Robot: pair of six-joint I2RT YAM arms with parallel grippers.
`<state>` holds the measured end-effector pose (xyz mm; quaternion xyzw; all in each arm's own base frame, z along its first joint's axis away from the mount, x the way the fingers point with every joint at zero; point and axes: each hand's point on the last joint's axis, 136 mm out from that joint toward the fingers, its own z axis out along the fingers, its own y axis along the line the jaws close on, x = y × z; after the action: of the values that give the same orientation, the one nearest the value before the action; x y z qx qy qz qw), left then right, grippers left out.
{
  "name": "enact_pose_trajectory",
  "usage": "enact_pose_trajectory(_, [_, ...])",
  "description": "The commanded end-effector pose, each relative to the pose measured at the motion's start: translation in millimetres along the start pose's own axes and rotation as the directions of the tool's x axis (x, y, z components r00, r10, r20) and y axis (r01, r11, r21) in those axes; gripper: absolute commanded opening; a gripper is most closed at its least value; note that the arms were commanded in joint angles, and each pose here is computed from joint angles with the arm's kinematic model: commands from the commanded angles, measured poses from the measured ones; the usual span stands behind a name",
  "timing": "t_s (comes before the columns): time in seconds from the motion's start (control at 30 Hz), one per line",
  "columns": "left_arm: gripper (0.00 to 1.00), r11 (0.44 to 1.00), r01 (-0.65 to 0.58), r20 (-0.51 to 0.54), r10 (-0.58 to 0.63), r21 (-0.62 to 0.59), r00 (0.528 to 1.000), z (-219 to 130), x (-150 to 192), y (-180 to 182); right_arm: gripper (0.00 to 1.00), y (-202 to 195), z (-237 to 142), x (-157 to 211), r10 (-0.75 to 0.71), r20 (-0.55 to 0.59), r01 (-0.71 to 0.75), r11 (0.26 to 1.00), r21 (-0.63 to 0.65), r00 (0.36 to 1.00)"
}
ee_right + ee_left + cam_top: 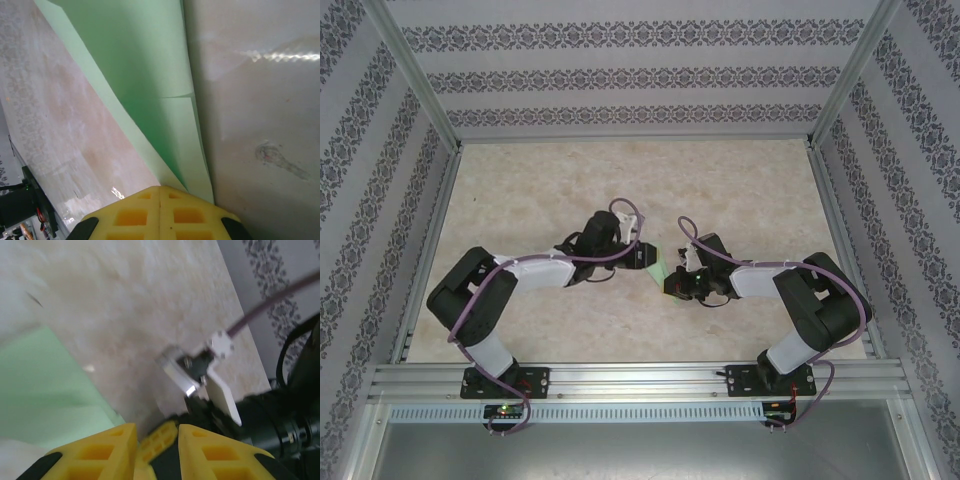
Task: Fold a paper plane with a square sheet of paper (pick it up from the middle)
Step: Fold the wing for the fifth time at the center of the table.
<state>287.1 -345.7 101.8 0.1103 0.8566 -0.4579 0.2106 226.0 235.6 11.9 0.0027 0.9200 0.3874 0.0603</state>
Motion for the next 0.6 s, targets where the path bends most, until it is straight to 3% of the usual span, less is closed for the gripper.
enact_pose_trajectory(0.0, [0.29, 0.997, 0.066, -0.019, -0.065, 0.045, 0.998, 11.9, 15.3, -1.1, 0.00, -35.2, 3.5, 20.8, 0.094, -0.045, -0.087, 0.988, 0.124, 0.995])
enact_pose_trajectory(0.23, [0.28, 0.998, 0.068, -0.104, -0.069, -0.013, 0.992, 38.6, 46.2, 7.6, 0.00, -35.9, 4.7, 21.1, 0.098, -0.047, -0.091, 0.988, 0.123, 0.994])
enact_pose_trajectory(0.57, [0.27, 0.990, 0.100, -0.098, -0.109, -0.097, 0.989, 48.5, 57.7, 34.3, 0.00, -38.2, 5.4, 22.5, 0.101, -0.047, -0.094, 0.987, 0.127, 0.994])
